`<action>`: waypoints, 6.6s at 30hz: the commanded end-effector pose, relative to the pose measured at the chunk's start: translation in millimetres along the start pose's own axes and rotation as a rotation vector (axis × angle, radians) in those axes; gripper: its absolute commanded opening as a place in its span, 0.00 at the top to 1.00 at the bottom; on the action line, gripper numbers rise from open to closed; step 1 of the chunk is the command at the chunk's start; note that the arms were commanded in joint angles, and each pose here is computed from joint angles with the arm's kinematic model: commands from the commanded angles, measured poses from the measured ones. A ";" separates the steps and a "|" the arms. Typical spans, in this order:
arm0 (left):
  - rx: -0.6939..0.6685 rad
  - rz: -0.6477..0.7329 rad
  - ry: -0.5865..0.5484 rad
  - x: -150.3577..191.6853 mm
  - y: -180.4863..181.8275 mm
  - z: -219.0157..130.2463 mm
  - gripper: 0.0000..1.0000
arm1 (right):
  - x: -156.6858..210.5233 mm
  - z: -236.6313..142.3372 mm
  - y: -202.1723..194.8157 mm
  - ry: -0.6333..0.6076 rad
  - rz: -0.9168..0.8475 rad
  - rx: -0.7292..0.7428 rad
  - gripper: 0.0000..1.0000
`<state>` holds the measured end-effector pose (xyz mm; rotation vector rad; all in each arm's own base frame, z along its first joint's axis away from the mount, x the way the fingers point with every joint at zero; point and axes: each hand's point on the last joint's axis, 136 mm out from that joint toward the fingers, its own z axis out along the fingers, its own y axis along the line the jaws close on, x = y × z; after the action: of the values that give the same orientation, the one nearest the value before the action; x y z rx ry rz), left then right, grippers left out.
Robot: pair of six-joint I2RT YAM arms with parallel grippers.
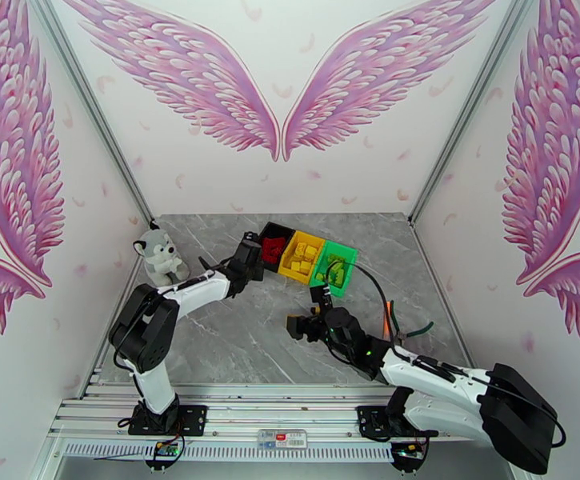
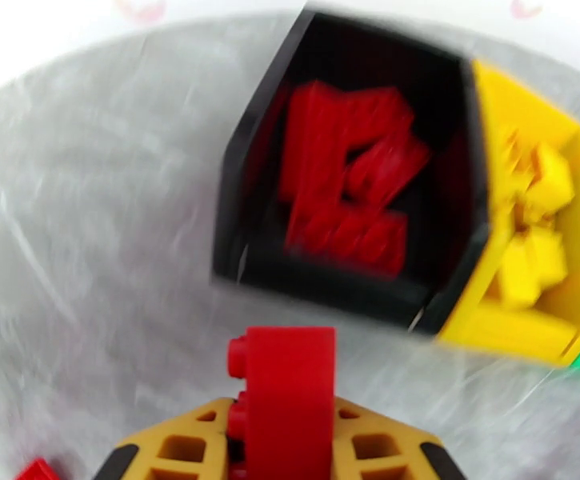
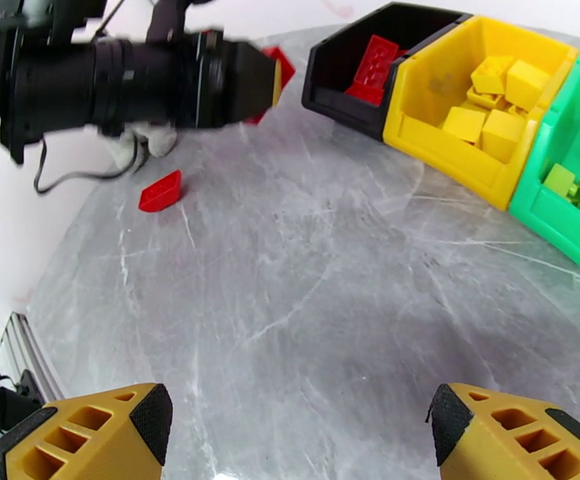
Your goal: Sort the legos into containers by color
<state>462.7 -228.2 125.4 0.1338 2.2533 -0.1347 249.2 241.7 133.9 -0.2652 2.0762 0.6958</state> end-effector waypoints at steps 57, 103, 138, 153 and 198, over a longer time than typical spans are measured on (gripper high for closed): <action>-0.260 -0.379 0.019 111.8 160.2 -29.3 0.01 | 42.1 64.9 63.4 0.188 -0.047 -0.228 0.04; -0.321 -0.216 0.106 118.0 126.4 15.5 0.36 | 40.6 56.2 53.8 0.165 -0.045 -0.189 0.05; 0.030 -0.053 -0.042 5.9 1.0 7.7 0.76 | 5.2 -6.3 -4.2 -0.021 -0.057 0.061 0.05; 0.059 -0.038 -0.110 -44.0 -30.4 31.3 0.21 | 0.1 -39.9 -28.3 -0.085 -0.043 0.130 0.01; -0.444 -0.002 -0.650 27.9 172.7 -218.0 0.01 | -101.8 -176.2 -89.6 -0.673 -0.293 0.567 0.01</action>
<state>307.5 -41.0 239.0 -0.1072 1.6054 0.2309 220.1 78.0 267.2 0.0506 1.4498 0.2190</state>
